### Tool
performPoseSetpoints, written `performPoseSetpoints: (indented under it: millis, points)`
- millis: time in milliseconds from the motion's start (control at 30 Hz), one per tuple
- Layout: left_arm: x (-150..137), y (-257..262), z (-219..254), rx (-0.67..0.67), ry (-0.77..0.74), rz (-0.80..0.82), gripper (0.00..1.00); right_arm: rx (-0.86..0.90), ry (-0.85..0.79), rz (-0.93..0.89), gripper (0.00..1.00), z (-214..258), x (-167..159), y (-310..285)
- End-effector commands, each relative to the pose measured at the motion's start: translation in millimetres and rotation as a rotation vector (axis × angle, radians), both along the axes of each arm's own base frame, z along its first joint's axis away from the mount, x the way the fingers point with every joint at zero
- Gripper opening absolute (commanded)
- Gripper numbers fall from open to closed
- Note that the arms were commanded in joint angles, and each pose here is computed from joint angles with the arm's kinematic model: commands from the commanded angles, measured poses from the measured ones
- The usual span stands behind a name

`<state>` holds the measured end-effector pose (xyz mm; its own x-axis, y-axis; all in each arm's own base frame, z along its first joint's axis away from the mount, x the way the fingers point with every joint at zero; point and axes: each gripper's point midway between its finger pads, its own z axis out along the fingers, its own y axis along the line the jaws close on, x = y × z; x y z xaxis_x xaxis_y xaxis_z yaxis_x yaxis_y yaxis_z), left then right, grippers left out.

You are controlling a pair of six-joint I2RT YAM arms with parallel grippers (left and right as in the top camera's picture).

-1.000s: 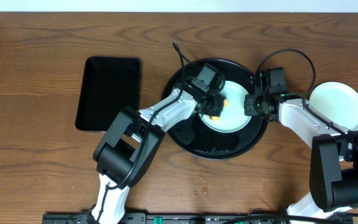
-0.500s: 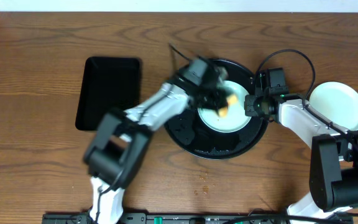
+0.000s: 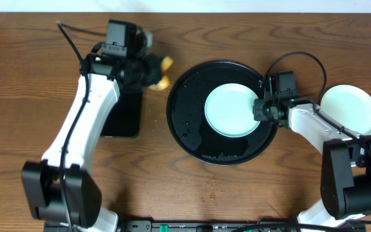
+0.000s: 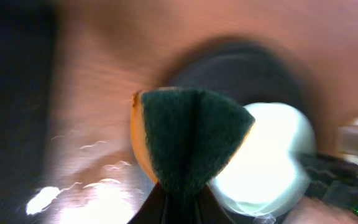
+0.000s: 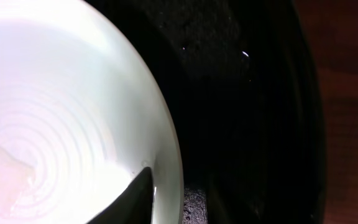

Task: Clean dirty plates on tray and stack at the side
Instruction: 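Return the sponge to the rectangular black tray with the left gripper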

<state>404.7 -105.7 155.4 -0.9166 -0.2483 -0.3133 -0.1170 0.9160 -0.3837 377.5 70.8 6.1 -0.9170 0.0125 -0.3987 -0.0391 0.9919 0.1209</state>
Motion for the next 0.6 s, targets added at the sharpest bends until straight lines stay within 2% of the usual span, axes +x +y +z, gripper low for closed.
performPoseSetpoints:
  millis: [0, 100, 267, 333, 367, 400, 500, 567]
  points:
    - [-8.0, 67.7, -42.3, 0.291, 0.079, 0.104, 0.08, -0.004, 0.015, 0.007, 0.21, -7.3, -5.3, 2.4]
    - [-14.6, 93.0, -70.8, 0.363, 0.14, 0.152, 0.08, -0.003, 0.012, 0.007, 0.2, -7.0, -4.8, 2.5]
    - [-15.6, 112.2, -107.9, 0.378, 0.215, 0.187, 0.08, -0.003, 0.013, 0.007, 0.22, -7.0, -4.9, 2.5]
    - [-13.8, 117.9, -119.3, 0.378, 0.233, 0.199, 0.17, -0.003, 0.012, 0.007, 0.18, -6.9, -4.7, 2.6]
    - [-13.4, 121.6, -124.9, 0.378, 0.243, 0.206, 0.24, -0.002, 0.009, 0.007, 0.04, -6.6, -3.9, 2.7]
    - [-13.3, 124.1, -129.0, 0.378, 0.251, 0.212, 0.28, -0.002, 0.005, 0.007, 0.01, -6.2, -3.1, 2.9]
    - [-14.4, 129.6, -133.5, 0.377, 0.264, 0.224, 0.36, -0.011, -0.033, 0.038, 0.01, 1.9, 4.3, 4.0]
    - [-14.4, 130.3, -133.5, 0.376, 0.265, 0.226, 0.47, -0.013, -0.07, 0.053, 0.01, 14.6, 11.3, 5.2]
